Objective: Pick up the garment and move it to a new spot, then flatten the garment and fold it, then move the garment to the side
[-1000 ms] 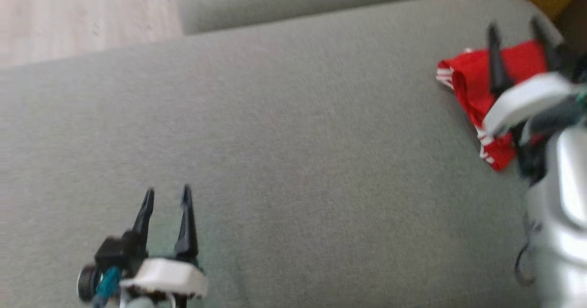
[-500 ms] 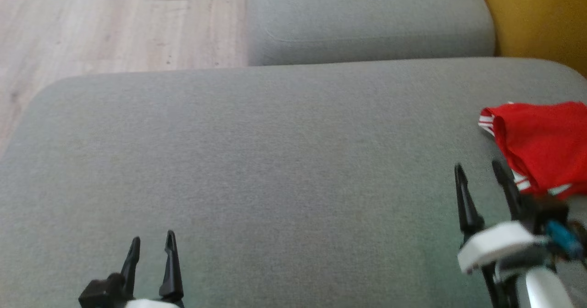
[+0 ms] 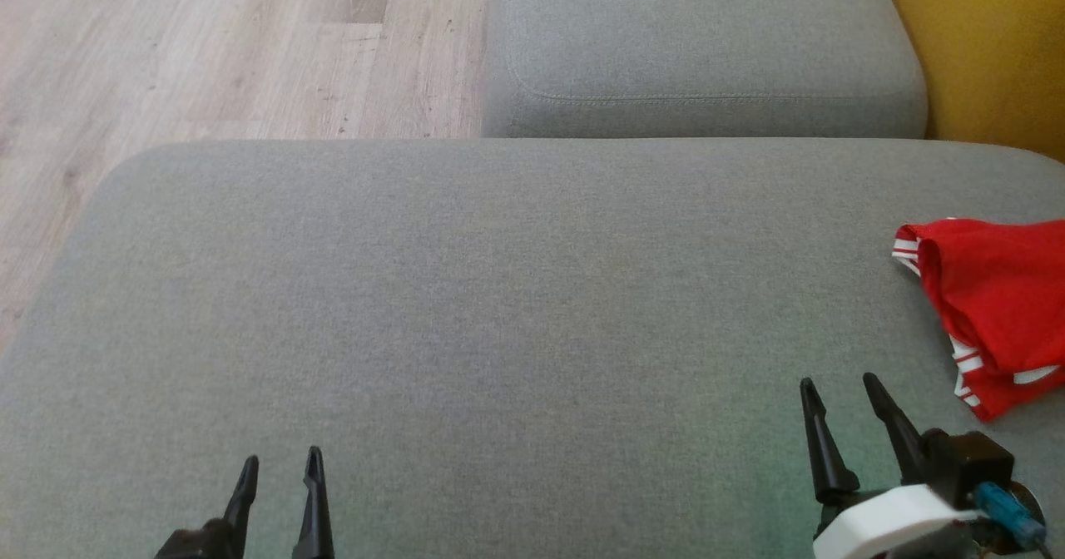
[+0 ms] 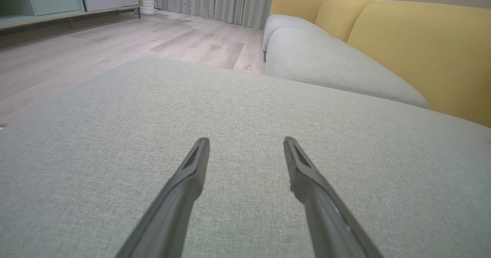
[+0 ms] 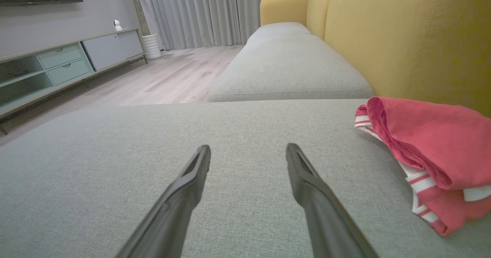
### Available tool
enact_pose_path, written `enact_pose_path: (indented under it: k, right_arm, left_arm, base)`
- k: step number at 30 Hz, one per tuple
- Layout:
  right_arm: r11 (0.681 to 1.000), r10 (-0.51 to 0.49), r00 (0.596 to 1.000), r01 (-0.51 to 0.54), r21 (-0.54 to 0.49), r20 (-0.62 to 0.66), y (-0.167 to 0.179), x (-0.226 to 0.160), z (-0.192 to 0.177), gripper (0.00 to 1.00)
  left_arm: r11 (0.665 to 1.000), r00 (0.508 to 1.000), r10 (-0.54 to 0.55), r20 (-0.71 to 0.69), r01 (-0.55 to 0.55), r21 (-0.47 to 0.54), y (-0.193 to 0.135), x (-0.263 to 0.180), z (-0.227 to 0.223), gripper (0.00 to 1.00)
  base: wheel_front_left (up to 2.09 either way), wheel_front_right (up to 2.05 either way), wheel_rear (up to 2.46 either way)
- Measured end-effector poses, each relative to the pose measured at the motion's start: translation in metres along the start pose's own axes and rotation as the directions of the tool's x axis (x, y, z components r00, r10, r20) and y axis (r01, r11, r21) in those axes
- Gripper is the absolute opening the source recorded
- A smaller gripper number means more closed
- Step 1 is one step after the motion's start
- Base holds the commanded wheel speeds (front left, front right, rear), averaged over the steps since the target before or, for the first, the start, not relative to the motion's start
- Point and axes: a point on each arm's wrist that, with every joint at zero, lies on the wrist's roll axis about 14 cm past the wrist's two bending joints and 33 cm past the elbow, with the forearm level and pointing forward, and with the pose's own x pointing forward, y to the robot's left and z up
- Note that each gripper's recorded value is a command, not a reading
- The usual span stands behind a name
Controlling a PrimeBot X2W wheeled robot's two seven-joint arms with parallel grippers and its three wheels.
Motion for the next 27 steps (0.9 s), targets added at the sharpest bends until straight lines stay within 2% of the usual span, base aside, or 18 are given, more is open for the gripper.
enact_pose_path:
  k: [9, 10, 15, 27]
  right_arm:
    - [1.0, 0.005, 1.0, -0.005, 0.008, 0.001, 0.002, -0.001, -0.003, 1.0]
    - [1.0, 0.003, 1.0, -0.003, 0.008, -0.003, 0.002, -0.001, -0.004, 0.0]
    - [1.0, -0.012, 0.993, 0.014, 0.022, -0.115, -0.002, -0.012, -0.04, 0.0]
    - [0.987, -0.033, 0.991, 0.053, 0.154, -0.127, -0.006, -0.016, -0.046, 0.0]
  left_arm:
    - [1.0, 1.0, 0.0, -0.015, 0.0, 0.01, -0.003, 0.001, -0.001, 1.0]
    - [1.0, 1.0, 0.0, -0.019, 0.0, 0.008, -0.003, 0.002, -0.003, 0.0]
    - [0.999, 0.994, 0.035, -0.106, -0.035, 0.002, 0.002, -0.009, -0.033, 0.0]
    - [0.993, 0.986, 0.038, -0.162, -0.055, -0.105, 0.002, -0.008, -0.043, 0.0]
  base:
    - [0.0, 0.0, 0.0]
    - [0.0, 0.0, 0.0]
    - [0.0, 0.0, 0.0]
    - [0.0, 0.0, 0.0]
